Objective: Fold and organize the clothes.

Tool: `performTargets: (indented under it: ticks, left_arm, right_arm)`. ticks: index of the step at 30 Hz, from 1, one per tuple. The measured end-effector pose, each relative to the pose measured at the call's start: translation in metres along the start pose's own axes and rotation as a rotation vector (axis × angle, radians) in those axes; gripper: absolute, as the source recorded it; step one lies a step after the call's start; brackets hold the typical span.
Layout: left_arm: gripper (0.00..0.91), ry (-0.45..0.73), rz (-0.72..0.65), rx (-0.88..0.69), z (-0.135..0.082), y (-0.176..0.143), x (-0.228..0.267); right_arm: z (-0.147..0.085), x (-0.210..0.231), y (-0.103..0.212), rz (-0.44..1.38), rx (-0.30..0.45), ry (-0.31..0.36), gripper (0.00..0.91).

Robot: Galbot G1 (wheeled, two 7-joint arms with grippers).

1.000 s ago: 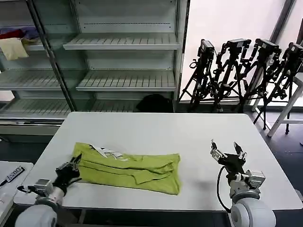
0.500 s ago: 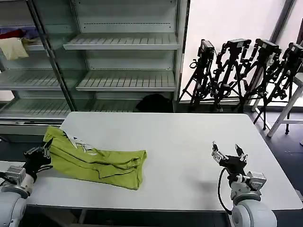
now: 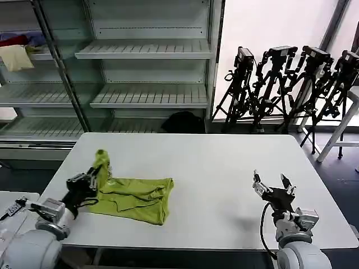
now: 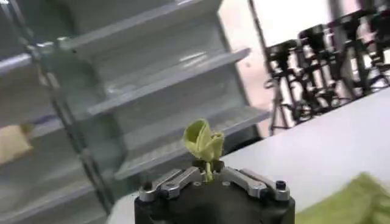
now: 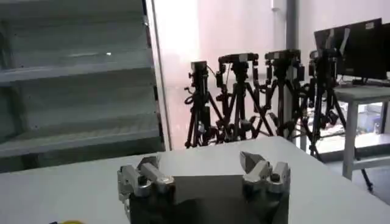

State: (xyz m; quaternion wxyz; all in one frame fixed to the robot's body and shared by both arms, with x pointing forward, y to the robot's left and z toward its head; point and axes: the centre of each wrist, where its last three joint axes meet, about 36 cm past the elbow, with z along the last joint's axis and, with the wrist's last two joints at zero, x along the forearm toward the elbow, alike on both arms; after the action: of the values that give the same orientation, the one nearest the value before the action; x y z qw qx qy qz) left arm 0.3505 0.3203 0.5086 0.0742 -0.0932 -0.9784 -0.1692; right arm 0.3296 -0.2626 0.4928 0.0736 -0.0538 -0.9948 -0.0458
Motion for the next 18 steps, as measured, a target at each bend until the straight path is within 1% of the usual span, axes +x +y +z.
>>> performTargets:
  ticks: [7, 18]
  left_arm:
    - [0.000, 0.034, 0.095, 0.050, -0.003, -0.037, -0.008]
    - [0.000, 0.100, 0.184, 0.145, 0.003, -0.082, -0.030]
  right_arm:
    - [0.002, 0.003, -0.001, 0.002, 0.004, 0.010, 0.907]
    - [0.003, 0.003, 0.000, 0.004, 0.014, 0.014, 0.907]
